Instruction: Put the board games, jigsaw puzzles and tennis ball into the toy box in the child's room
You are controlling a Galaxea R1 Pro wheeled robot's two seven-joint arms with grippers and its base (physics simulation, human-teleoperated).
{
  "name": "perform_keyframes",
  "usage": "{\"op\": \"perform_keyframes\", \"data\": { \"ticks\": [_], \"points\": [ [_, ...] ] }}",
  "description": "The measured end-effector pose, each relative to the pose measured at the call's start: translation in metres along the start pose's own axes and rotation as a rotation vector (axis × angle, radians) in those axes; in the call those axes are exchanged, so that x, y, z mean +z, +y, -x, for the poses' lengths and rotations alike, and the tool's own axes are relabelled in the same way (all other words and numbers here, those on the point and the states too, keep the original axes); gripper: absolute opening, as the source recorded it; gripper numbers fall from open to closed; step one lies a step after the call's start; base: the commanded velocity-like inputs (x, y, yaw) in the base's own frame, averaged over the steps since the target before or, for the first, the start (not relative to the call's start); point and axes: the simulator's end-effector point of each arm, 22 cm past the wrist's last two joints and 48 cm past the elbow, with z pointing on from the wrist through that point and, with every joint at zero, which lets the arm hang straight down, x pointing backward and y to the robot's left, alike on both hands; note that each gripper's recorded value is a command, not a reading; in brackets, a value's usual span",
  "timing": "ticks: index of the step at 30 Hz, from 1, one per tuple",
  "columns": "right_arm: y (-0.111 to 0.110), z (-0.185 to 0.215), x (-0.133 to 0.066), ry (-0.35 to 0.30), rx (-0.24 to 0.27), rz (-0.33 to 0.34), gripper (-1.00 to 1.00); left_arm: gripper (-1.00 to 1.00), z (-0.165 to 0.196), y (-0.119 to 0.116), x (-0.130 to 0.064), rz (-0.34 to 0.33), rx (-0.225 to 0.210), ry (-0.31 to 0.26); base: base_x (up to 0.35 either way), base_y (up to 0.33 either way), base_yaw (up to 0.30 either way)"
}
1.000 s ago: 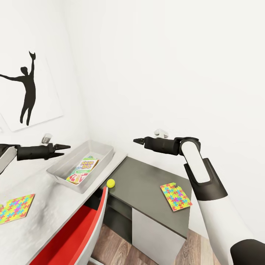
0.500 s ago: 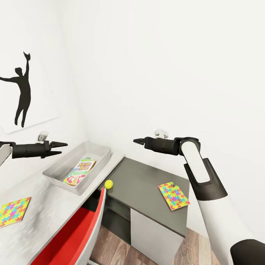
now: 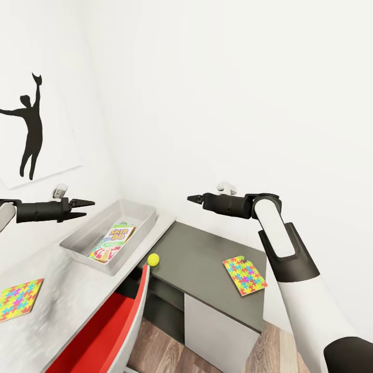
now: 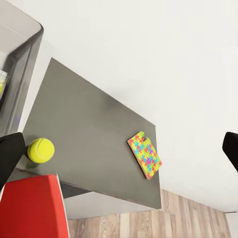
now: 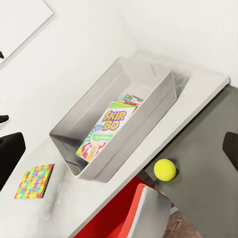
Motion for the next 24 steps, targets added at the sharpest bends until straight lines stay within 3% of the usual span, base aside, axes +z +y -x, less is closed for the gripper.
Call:
{"op": "perform_keyframes", "data": {
  "ticks": [24],
  "points": [
    [-0.0004,-0.0001,0.0009,0.000,0.005,0.000,1.00,1.00,0.0003,0.0010,-0.0008,0.002,0.002,-0.002,-0.039,0.000,0.000]
  ]
}}
